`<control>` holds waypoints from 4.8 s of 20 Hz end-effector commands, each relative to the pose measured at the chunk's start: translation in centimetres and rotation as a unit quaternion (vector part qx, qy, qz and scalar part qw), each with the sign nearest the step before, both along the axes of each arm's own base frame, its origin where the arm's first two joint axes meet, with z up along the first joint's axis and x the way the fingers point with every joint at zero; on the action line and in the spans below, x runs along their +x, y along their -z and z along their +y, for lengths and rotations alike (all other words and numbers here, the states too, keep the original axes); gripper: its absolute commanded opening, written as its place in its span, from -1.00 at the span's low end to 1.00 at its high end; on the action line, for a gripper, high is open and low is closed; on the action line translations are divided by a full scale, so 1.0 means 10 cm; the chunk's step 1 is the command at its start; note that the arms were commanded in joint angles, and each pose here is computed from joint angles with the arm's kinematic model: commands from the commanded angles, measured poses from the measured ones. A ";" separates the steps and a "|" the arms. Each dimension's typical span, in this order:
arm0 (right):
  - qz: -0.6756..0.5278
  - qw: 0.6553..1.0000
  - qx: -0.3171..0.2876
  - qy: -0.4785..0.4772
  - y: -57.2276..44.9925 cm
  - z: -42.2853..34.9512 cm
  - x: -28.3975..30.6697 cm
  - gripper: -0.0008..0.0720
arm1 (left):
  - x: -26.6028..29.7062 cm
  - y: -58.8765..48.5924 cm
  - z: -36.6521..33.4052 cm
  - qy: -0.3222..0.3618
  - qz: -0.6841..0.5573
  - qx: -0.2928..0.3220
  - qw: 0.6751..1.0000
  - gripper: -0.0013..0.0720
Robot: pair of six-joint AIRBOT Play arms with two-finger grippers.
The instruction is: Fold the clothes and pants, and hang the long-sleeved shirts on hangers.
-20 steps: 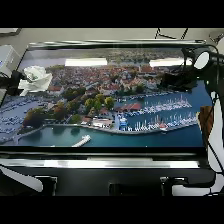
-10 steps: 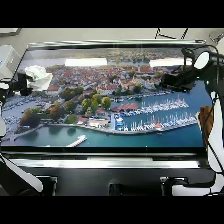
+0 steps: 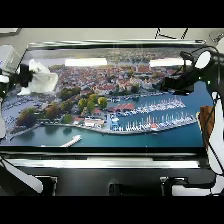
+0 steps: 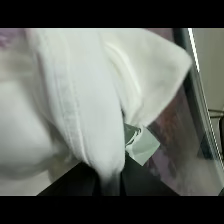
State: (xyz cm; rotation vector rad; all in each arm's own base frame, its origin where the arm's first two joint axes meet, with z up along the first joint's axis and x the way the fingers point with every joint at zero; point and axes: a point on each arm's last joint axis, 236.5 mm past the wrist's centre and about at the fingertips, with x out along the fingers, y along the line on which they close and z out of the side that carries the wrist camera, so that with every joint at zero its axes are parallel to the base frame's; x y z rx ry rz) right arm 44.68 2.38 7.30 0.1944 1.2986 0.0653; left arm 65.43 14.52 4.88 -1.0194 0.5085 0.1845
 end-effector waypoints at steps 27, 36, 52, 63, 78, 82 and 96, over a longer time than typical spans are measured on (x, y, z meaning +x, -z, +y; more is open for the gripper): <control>0.009 0.993 0.052 -0.107 -0.44 0.37 -1.01 0.91 | -2.83 -0.22 -4.82 0.518 0.102 0.061 0.847 0.99; 0.219 0.950 0.201 -0.098 0.93 0.96 -2.05 0.94 | -2.84 0.98 -3.50 0.425 0.276 0.004 0.862 0.97; 0.203 0.949 0.223 -0.096 1.74 2.12 -2.42 0.81 | -2.68 1.32 -4.18 0.403 0.225 -0.043 0.886 -0.90; -0.216 0.965 0.117 -0.096 -0.96 0.60 -0.61 -0.87 | -2.10 -2.16 -3.39 0.361 -0.186 0.120 0.906 -0.91; -0.544 0.832 0.072 -0.081 -3.70 0.51 -1.80 -0.86 | -4.02 -4.66 -2.84 0.239 -0.487 0.196 0.817 -0.91; -0.232 0.959 0.139 -0.077 -2.01 0.47 -1.41 -0.86 | -2.99 -3.14 -3.03 0.294 -0.318 0.212 0.876 -0.91; 0.044 0.951 0.306 -0.023 0.67 1.56 -0.42 0.81 | -2.26 0.52 -3.25 0.349 0.160 -0.022 0.923 0.94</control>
